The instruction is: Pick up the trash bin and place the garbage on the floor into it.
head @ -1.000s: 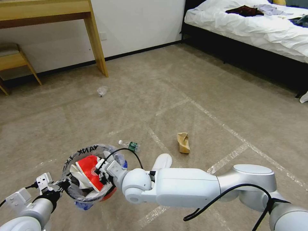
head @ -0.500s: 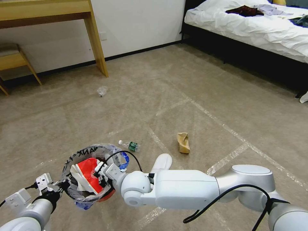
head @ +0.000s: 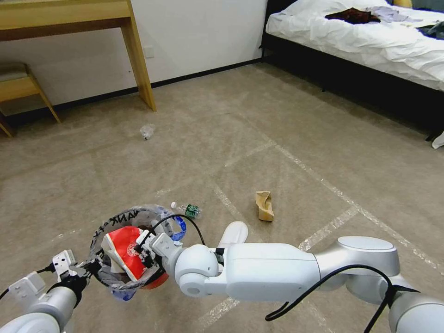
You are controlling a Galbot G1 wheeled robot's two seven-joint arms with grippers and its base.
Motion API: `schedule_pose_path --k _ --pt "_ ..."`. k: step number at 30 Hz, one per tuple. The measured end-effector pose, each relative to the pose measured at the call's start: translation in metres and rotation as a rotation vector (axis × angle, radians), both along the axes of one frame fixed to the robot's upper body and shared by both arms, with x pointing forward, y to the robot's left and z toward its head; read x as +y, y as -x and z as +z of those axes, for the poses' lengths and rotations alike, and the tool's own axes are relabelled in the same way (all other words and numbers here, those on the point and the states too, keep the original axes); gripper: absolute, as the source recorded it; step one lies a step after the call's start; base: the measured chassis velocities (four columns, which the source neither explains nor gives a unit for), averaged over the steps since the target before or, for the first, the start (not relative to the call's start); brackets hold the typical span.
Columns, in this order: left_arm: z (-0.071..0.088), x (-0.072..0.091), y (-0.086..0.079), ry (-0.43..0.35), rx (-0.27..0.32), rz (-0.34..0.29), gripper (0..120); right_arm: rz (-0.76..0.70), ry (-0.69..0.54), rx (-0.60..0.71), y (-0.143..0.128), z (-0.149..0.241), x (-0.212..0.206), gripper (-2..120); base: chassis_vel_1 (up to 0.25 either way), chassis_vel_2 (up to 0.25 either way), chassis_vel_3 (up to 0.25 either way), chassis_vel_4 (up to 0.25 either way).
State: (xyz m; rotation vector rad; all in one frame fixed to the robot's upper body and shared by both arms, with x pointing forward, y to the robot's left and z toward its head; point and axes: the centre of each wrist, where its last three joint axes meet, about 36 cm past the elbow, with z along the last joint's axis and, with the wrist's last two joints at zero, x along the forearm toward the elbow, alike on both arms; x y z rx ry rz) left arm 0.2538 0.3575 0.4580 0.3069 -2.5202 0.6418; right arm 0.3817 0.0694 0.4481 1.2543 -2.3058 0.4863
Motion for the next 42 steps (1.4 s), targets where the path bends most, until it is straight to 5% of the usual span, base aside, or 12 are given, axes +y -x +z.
schedule_pose_path --k 17,42 --pt "-0.004 0.002 -0.002 0.008 0.004 0.001 1 0.001 -0.014 0.000 0.004 0.012 -0.008 99 0.000 0.000 0.000 0.000" --pt "-0.011 0.004 -0.004 0.020 0.016 0.010 1 -0.003 -0.008 0.001 0.008 0.018 -0.012 100 0.000 0.000 0.000 0.000"
